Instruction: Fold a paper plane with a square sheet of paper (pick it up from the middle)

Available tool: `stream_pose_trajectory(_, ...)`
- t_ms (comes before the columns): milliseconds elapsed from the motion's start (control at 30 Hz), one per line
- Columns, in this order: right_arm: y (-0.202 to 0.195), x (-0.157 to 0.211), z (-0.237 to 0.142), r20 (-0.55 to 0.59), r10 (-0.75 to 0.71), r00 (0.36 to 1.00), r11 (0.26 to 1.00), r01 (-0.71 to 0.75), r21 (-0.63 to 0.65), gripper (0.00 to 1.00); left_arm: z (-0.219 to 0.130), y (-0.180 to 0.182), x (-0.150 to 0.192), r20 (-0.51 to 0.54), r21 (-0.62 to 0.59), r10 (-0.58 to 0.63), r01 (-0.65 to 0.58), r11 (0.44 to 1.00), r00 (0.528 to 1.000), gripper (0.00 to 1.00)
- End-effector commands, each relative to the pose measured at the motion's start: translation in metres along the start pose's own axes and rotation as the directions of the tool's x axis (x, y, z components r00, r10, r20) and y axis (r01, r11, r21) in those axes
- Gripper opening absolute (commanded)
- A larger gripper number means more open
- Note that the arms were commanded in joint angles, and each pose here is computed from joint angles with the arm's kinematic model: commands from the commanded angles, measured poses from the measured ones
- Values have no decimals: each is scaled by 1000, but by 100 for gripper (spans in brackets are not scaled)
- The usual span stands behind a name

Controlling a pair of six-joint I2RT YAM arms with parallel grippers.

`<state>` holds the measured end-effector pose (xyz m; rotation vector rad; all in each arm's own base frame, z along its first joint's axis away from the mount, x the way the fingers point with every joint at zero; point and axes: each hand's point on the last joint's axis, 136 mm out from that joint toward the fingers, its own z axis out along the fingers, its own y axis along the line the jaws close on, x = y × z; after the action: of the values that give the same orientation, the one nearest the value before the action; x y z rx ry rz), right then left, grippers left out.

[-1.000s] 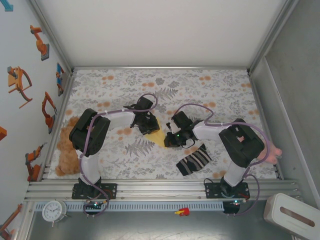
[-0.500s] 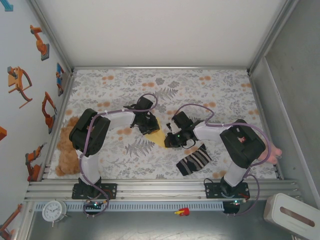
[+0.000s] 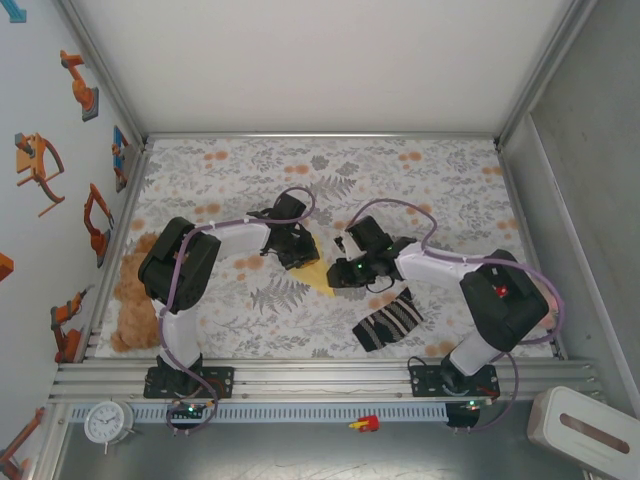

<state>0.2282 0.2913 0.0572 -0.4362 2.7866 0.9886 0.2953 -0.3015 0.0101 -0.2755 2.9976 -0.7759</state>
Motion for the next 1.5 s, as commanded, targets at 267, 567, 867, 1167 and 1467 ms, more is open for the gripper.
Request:
stream_pose_trajectory(267, 13, -11, 31, -67, 8, 998, 994, -15, -105, 8, 19, 73, 27, -72, -255, -96, 75, 964, 993, 15)
stream_pose_trajectory(567, -11, 13, 45, -134, 64, 989, 996, -72, -50, 6, 21, 83, 28, -71, -299, -111, 85, 950, 991, 14)
stream_pose_trajectory(867, -28, 38, 48, -176, 104, 979, 994, -108, -17, 6, 22, 97, 30, -69, -360, -131, 97, 928, 989, 14)
stream_pose_trajectory(1167, -26, 61, 31, -186, 104, 977, 993, -113, -40, 6, 22, 107, 34, -67, -398, -144, 106, 911, 987, 14)
stream_pose_trajectory(1467, -21, 60, 9, -136, 85, 987, 996, -89, -25, 6, 21, 98, 32, -70, -365, -130, 96, 926, 989, 14)
